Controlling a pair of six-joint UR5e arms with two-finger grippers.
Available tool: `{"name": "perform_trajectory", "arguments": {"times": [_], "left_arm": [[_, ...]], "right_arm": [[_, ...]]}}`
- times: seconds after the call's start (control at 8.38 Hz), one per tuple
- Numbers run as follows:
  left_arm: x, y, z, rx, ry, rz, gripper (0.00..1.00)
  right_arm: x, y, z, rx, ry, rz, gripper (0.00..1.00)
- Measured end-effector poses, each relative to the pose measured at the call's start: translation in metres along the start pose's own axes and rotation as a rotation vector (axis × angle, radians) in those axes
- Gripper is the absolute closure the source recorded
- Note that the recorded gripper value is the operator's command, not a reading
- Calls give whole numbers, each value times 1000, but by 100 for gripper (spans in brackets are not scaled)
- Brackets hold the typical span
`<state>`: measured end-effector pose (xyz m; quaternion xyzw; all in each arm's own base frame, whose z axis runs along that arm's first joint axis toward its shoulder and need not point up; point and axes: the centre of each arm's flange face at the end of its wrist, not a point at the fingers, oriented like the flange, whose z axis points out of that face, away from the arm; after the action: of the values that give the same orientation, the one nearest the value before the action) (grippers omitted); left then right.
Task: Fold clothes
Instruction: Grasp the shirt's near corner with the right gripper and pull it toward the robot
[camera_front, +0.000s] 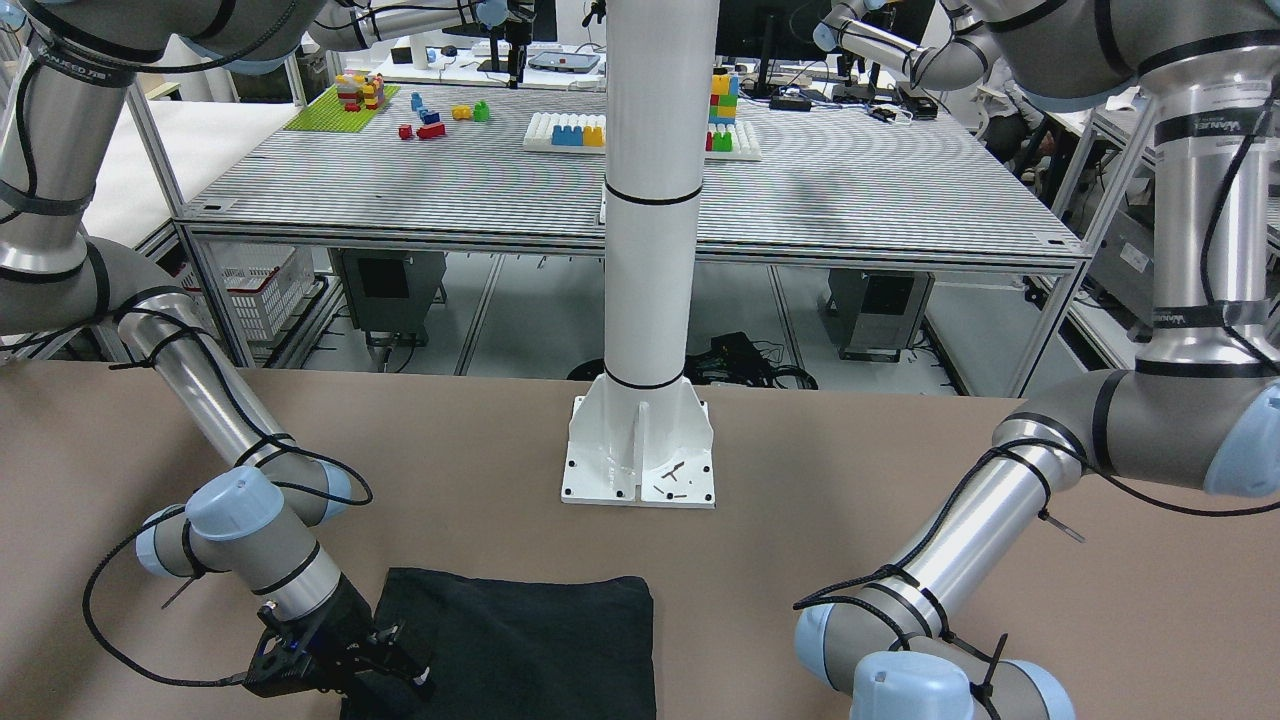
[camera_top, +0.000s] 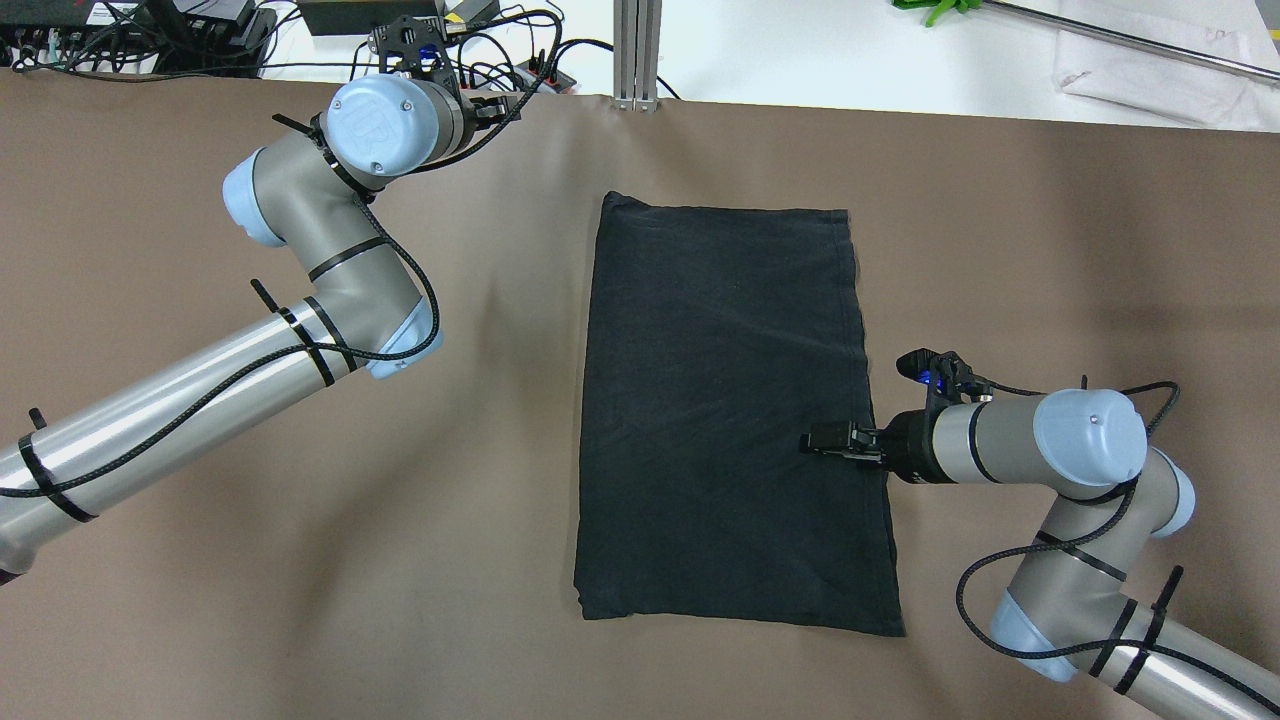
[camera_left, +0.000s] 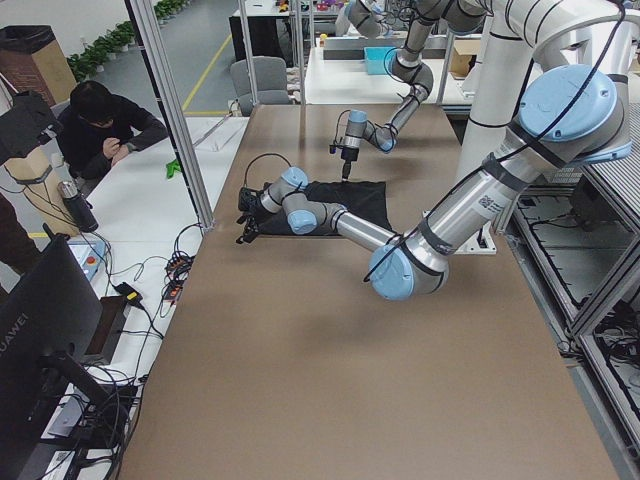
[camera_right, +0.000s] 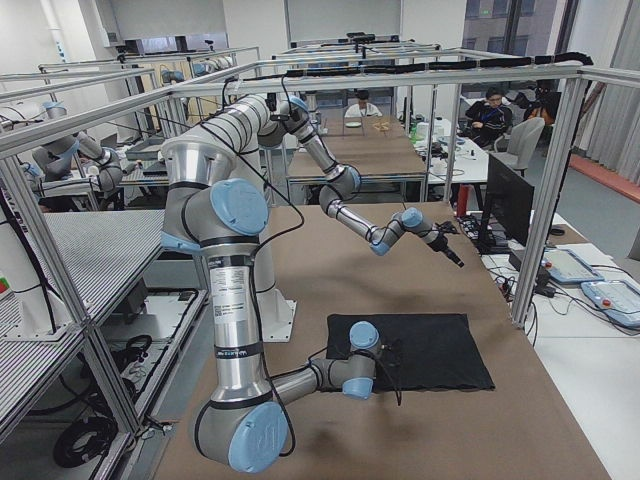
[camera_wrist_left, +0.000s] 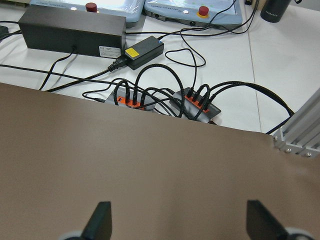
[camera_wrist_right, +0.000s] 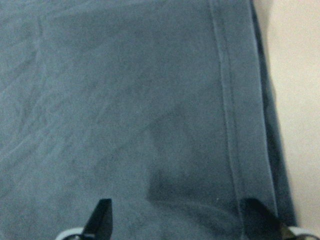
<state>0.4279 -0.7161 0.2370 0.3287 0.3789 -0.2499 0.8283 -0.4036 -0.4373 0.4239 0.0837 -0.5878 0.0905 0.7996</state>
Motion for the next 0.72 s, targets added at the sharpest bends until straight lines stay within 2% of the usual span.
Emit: {"name": "perform_trajectory", "arguments": {"times": [0.36, 0.72], "left_arm": [[0, 1, 0, -2, 2, 0, 6], [2, 1, -3, 1, 9, -1, 5]], "right_arm": [[-13, 16, -37, -30, -50, 14, 6], [-12, 35, -68, -54, -78, 146, 6]]}}
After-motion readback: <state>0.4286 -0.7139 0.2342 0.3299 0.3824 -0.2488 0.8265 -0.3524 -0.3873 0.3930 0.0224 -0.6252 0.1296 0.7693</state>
